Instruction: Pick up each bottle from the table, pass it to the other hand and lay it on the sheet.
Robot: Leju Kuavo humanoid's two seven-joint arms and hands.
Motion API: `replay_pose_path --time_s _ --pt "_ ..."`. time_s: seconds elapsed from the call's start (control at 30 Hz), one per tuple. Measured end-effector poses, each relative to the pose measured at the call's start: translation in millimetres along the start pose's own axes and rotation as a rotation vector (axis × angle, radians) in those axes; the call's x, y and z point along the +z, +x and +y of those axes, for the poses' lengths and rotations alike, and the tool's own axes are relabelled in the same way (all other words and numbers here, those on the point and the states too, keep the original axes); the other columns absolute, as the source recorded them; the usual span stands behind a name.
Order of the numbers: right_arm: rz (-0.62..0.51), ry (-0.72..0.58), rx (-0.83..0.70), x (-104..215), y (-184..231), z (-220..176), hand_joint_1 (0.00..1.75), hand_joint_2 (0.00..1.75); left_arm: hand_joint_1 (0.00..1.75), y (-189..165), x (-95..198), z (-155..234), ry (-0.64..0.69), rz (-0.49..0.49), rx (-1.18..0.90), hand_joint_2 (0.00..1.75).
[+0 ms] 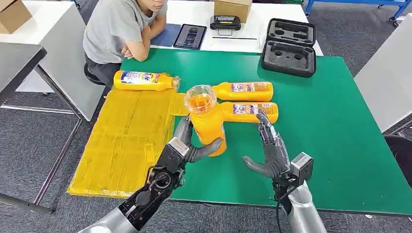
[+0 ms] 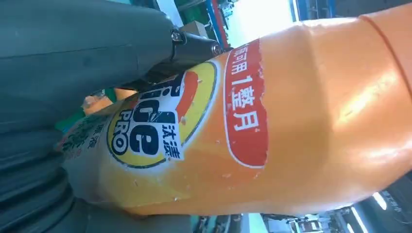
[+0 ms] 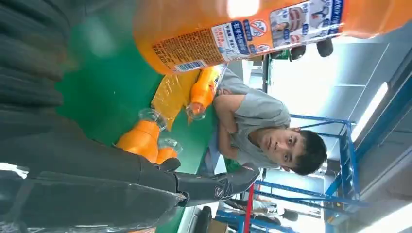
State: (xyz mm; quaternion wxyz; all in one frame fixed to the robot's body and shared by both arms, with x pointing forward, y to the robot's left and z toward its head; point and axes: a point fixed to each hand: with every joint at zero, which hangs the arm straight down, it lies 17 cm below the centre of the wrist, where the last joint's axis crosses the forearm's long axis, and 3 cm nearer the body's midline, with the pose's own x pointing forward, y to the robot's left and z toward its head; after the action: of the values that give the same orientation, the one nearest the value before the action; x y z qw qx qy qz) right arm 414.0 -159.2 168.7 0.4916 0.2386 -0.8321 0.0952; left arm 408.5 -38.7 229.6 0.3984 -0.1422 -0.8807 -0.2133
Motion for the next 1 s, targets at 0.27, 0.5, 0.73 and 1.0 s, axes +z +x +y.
replay_pose_path --time_s 0.27,0.5,0.73,1.0 --pt "0.001 -0.002 0.000 0 0 0 0.00 1.75 1.75 -3 3 1 -0.009 0.001 -0.035 1.75" --pt "0.019 -0.011 -0.001 5 -7 -2 0.00 1.75 1.75 -20 5 15 -0.056 -0.041 -0.352 1.75" --pt "0.042 -0.022 -0.022 11 -15 0 0.00 1.75 1.75 -95 23 51 -0.263 0.083 -0.844 1.75" --pt "0.053 -0.053 -0.059 16 -23 4 0.00 1.75 1.75 -132 23 134 -0.327 0.199 -1.151 1.75"
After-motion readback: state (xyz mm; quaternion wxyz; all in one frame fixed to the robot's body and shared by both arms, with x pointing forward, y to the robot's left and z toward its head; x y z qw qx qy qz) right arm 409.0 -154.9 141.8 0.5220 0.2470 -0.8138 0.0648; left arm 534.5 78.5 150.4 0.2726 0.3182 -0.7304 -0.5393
